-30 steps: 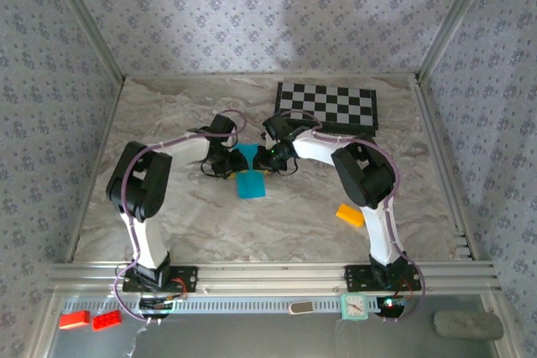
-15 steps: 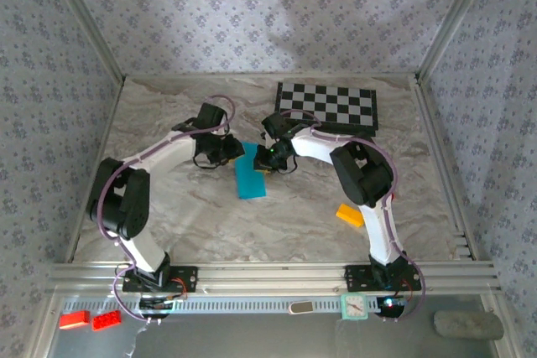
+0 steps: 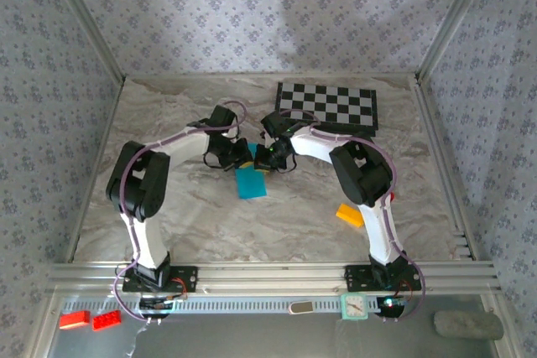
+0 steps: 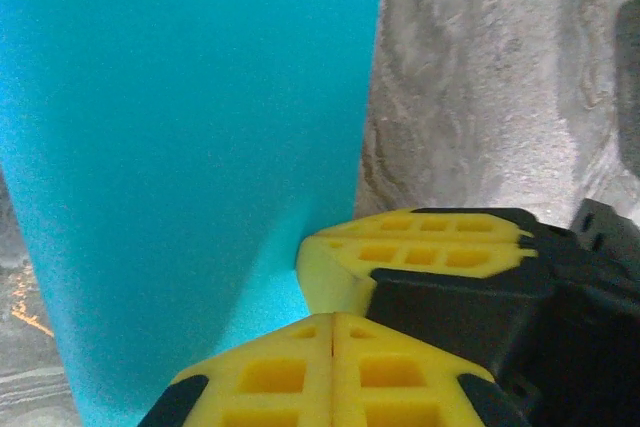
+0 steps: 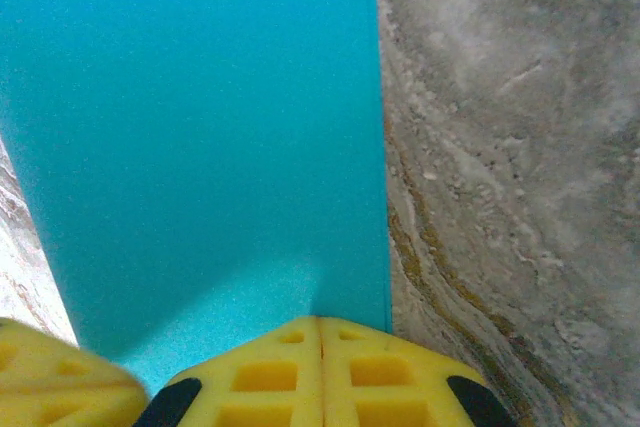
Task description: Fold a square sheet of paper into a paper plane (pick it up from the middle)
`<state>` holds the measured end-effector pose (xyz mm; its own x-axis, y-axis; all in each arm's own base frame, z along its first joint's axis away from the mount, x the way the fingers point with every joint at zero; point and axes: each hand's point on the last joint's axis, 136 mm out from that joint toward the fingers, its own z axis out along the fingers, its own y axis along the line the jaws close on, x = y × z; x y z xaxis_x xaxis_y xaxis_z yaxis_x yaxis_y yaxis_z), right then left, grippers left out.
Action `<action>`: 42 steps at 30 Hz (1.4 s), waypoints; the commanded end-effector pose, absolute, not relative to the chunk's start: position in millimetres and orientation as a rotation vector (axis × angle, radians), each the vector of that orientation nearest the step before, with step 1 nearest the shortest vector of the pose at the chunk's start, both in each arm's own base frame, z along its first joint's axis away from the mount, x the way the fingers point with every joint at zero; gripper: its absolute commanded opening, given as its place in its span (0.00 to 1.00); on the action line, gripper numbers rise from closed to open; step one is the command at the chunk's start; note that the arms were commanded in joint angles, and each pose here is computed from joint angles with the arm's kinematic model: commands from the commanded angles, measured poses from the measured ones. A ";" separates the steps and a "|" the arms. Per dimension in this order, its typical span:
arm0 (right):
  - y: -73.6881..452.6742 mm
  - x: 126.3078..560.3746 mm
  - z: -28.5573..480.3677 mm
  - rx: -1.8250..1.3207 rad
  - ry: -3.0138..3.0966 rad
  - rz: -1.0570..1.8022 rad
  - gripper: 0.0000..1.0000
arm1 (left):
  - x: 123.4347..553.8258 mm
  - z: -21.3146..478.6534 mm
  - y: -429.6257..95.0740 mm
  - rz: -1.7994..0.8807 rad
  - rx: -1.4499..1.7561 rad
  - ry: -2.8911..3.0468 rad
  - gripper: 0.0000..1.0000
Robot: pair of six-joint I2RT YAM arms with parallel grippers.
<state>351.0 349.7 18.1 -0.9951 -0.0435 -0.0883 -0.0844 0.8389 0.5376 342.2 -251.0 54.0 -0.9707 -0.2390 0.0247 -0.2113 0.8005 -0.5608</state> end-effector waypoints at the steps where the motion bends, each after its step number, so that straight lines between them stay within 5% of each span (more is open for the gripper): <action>1: 299.4 321.7 -58.5 0.002 3.164 0.496 0.06 | 335.7 46.8 -253.0 -0.896 -0.354 2.991 0.04; 27: 263.6 317.2 -79.6 -0.083 3.210 0.293 0.05 | 297.0 -7.2 -174.9 -0.737 -0.418 3.105 0.04; 34: 261.0 318.4 -79.9 -0.111 3.206 0.289 0.05 | 311.4 28.0 -160.3 -0.849 -0.434 2.985 0.05; 42: 265.5 317.0 -79.8 -0.132 3.207 0.300 0.05 | 342.7 90.0 -208.2 -1.107 -0.284 2.764 0.06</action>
